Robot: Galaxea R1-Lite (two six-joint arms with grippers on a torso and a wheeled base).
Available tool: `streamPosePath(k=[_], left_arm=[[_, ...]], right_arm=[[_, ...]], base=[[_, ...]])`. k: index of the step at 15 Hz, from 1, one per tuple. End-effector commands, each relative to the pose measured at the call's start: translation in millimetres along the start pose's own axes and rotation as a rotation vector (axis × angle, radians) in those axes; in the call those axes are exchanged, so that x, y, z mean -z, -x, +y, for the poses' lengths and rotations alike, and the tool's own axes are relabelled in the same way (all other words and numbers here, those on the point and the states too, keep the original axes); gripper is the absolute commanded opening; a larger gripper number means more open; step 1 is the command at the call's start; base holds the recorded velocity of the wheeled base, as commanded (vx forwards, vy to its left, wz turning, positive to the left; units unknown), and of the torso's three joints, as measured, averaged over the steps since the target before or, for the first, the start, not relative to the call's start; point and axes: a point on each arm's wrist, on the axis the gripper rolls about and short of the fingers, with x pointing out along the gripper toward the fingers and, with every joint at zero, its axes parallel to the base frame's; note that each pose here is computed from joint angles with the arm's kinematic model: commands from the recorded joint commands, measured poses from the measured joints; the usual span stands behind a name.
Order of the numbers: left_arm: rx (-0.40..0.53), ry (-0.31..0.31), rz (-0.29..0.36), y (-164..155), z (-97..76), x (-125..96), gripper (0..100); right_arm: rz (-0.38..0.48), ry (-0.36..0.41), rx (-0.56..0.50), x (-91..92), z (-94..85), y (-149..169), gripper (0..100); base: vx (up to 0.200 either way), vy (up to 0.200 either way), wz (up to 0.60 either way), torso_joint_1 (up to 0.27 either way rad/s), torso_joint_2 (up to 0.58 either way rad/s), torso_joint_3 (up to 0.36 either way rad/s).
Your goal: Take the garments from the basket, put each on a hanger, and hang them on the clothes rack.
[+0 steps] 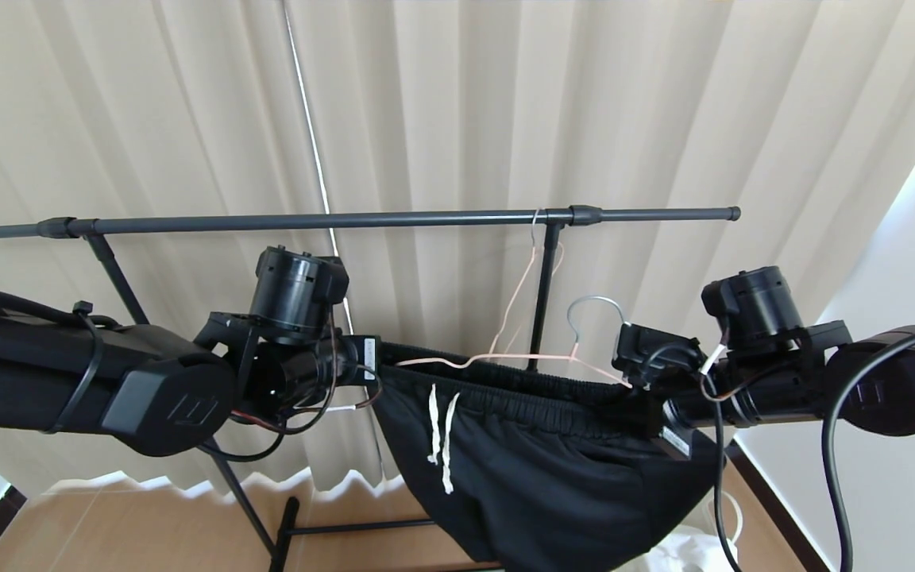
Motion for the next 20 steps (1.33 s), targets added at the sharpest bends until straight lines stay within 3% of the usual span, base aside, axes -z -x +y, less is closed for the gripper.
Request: streamPosePath(k=[1,5,13,17,20], left_arm=[[0.005,-0.005,-0.019,6.3,0.5,-5.1,0],[0.020,-0.059,-0.047,15.2,-2.5,-13.4,0],[0.033,-0.096,-0.030,41.8,-9.4,-49.7,0],[0.068,-0.141,-0.008,63.6,-18.8,-53.3,0],[0.110,-0.204,0.048,82.5,-31.6,-44.2,0]], right_arm=[[0.007,-0.001,0.000,0.7,0.1,-1.6,0],[0.040,-0.003,0.009,3.1,0.5,-7.9,0],[0.084,-0.006,0.034,5.7,-0.7,-14.0,0],[0.108,-0.012,0.064,4.7,-4.6,-19.4,0],[0.068,-0.115,0.074,-10.0,-2.3,-19.7,0]], base=[[0.000,0.000,0.00,0.000,0.00,0.000],[0.000,0.000,0.00,0.000,0.00,0.000],[0.000,0.000,0.00,0.000,0.00,0.000],[0.000,0.000,0.00,0.000,0.00,0.000],[0.000,0.000,0.00,0.000,0.00,0.000]])
